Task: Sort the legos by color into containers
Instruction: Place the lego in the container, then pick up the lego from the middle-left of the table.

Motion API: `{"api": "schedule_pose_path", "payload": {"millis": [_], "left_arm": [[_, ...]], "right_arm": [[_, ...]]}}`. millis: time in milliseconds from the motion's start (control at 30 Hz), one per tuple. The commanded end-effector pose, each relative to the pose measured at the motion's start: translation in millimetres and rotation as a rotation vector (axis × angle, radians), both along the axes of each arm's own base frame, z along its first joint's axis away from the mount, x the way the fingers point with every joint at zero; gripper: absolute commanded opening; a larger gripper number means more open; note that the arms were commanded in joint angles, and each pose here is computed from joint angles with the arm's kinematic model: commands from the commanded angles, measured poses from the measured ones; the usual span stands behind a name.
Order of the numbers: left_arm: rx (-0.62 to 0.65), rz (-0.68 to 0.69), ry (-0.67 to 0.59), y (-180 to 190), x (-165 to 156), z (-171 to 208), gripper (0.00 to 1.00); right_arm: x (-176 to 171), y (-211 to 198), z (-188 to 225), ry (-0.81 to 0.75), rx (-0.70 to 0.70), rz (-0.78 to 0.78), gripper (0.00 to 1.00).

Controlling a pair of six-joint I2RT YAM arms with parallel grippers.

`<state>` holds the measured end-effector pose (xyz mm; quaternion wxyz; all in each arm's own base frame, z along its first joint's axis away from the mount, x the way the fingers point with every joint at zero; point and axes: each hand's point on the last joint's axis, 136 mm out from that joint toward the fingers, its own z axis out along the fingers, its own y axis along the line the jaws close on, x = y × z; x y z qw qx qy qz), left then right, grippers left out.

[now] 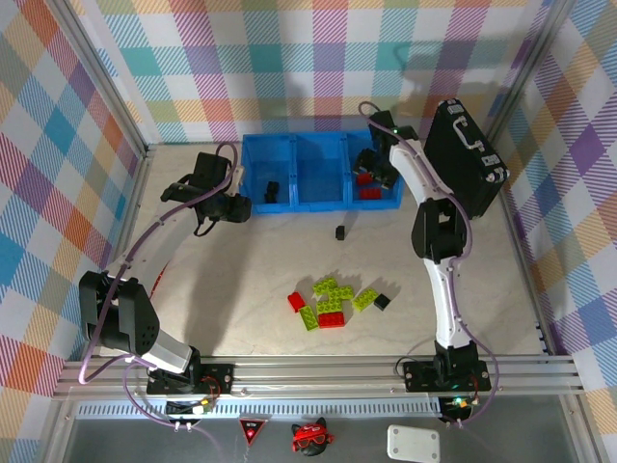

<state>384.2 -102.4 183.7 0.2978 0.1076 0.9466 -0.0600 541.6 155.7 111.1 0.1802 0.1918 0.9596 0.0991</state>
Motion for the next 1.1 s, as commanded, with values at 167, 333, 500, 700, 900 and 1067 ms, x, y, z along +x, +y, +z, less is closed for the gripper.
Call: {"api": "schedule_pose_path", "payload": {"millis": [167,333,500,700,900,1067], "left_arm": [[-0.048,-0.006,0.01,-2,-9,2,0.43],[-0.089,-0.009,0.02,-9,-11,1,0.43],[-0.109,-0.04,0.064,-28,-15,-1,0.43],[-0.109,-0.108,0.111,-69,-24,-5,0.44],[-0.105,-0.134,0.147,-111,-46,-20,0.44],[-0.063,-0.137,0.17,-135,-70,-37,0.44]], "right_arm": [[-42,12,85,-0.131,0.012,0.09,0.8],[-76,18,97,-0.147,0.039,0.154,0.79],[-112,15,100,-0.159,0.078,0.205,0.79],[-154,2,93,-0.151,0.059,0.248,0.78],[-185,-16,75,-0.125,0.026,0.232,0.77],[-199,-22,56,-0.09,0.037,0.226,0.77]]}}
